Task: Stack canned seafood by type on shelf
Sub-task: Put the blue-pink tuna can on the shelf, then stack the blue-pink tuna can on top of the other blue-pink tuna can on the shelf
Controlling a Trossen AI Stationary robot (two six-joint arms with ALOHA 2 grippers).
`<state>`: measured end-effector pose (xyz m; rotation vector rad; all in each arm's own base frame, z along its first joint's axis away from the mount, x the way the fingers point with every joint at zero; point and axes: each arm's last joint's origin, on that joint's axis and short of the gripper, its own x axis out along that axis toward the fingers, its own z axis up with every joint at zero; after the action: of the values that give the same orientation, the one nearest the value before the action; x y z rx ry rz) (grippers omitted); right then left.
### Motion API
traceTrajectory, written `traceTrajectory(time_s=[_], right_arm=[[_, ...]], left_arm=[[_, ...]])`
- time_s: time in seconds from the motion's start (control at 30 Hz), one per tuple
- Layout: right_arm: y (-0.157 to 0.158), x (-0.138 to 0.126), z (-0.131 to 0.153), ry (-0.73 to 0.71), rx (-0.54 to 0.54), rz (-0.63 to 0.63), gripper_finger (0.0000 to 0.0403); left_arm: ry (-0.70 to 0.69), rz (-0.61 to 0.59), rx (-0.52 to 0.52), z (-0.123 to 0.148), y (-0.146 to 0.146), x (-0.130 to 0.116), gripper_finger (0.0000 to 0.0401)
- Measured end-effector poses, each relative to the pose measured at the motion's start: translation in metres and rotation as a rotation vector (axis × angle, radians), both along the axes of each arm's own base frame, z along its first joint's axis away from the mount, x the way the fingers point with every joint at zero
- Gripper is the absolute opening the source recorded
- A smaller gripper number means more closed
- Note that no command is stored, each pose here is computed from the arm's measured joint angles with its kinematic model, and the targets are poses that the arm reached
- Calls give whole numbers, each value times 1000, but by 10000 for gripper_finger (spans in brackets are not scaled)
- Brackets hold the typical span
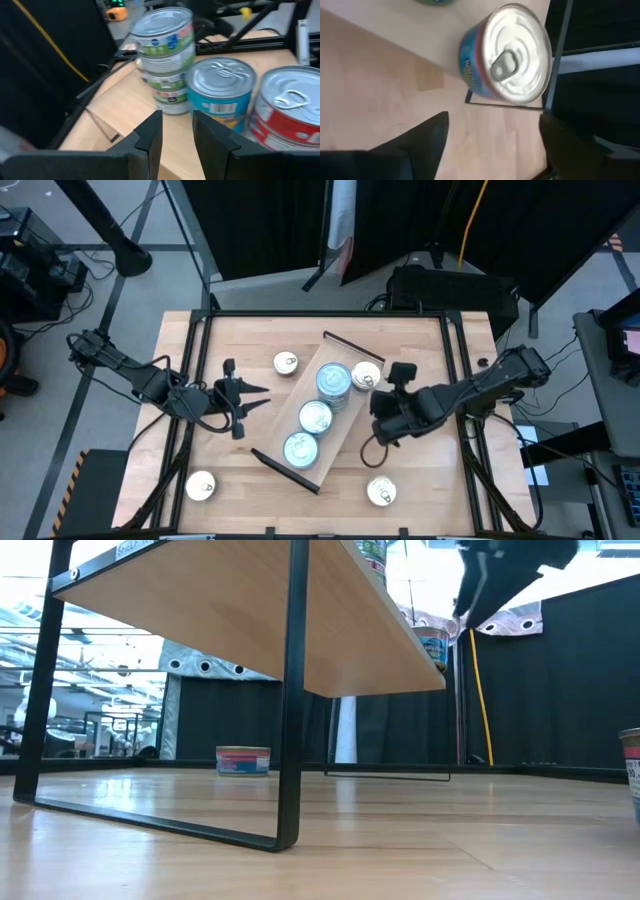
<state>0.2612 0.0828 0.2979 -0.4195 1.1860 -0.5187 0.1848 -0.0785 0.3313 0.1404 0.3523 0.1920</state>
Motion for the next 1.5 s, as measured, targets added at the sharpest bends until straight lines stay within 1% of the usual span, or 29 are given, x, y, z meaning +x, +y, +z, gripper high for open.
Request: traceTrajectory(time_s=[0.1,0.17,0.23,0.33,0.5,0.63,0.7,0.87,1.07,1.23,1.3,1.37,1.43,1.5], right_arm=[[6,-4,-1,-15,6,-16,272],[5,-5,-6,-16,3,-30,245],[2,-6,-15,-2,-25,-52,213],[-4,-6,-26,15,-40,-72,160],[-11,0,-34,0,-34,-67,72],[-15,10,-34,-37,-24,-32,13],[-17,16,-33,-61,-19,-10,5],[-26,26,-31,-95,-24,13,13],[-23,24,-27,-77,-21,29,2],[-13,17,-16,-83,-8,-5,1],[-7,11,-14,-88,3,-40,1],[1,3,-14,-92,15,-73,1],[11,-5,-15,-102,30,-104,1],[22,-11,-15,-132,47,-127,1]], left_arm=[[-8,55,24,0,2,-1,109],[-13,98,44,0,3,-1,109],[-21,148,60,1,6,-1,109],[-17,206,65,-1,12,0,109],[-14,244,61,-1,19,2,109],[10,268,74,-3,24,3,109],[20,283,75,-4,27,3,109],[18,320,64,-4,33,4,109],[45,369,74,-7,42,5,109],[71,450,83,-9,58,8,109],[129,498,93,-15,68,8,108],[177,537,79,-26,80,8,105],[239,540,36,-41,93,8,93],[291,519,-42,-54,108,7,70]])
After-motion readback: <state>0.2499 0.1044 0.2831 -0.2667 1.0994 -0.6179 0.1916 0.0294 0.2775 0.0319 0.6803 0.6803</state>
